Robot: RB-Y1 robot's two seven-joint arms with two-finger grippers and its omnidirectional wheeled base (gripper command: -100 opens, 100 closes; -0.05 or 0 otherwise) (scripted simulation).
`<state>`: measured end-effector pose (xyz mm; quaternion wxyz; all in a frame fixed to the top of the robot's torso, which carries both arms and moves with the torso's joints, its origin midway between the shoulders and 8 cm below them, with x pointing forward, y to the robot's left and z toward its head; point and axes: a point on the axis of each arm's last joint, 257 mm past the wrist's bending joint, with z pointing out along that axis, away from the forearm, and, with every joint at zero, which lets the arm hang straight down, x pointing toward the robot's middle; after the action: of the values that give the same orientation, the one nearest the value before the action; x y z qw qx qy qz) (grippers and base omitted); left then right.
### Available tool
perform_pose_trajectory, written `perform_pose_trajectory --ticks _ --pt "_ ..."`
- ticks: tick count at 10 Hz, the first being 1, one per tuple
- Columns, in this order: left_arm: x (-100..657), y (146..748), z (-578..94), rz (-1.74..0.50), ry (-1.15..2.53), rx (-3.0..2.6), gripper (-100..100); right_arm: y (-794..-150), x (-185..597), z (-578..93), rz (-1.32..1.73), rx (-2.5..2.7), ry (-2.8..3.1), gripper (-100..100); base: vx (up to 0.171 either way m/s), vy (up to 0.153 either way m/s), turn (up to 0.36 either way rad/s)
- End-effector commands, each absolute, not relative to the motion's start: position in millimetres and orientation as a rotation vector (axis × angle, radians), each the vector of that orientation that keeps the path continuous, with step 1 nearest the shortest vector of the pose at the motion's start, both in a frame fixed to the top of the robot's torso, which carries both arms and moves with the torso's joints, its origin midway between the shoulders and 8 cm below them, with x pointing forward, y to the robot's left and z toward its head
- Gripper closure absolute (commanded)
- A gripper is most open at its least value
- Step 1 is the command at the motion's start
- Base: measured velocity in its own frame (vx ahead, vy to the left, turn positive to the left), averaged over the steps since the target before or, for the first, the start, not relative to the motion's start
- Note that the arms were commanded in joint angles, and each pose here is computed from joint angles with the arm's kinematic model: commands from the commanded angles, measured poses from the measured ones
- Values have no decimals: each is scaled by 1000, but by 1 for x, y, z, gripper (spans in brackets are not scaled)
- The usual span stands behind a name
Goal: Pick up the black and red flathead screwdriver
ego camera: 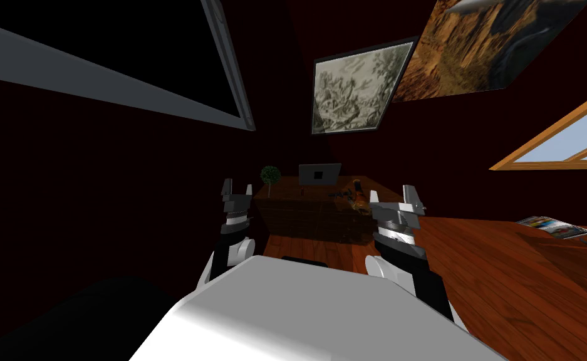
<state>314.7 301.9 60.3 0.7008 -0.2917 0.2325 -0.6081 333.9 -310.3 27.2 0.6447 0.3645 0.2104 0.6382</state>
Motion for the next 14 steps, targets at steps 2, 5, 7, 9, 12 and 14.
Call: perform_pose_trajectory --ticks 2,5,7,9,12,14 --pt "315 302 60 -1354 518 -650 0 -306 345 22 1494 826 530 -100 -19 18 -25" --pt "315 302 60 -1354 518 -650 0 -307 370 10 1578 872 572 -100 -36 54 -41" --pt "315 302 60 -1354 518 -650 0 -313 390 -2 1646 940 575 -100 -49 73 -61" --pt "315 302 60 -1354 518 -650 0 -316 405 -8 1688 982 568 -100 -27 42 -26" --pt "315 302 60 -1354 518 -650 0 -324 434 -23 1772 1086 540 -100 -35 66 -57" --pt "315 302 60 -1354 518 -650 0 -328 449 -31 1816 1145 519 -100 -36 46 -32"
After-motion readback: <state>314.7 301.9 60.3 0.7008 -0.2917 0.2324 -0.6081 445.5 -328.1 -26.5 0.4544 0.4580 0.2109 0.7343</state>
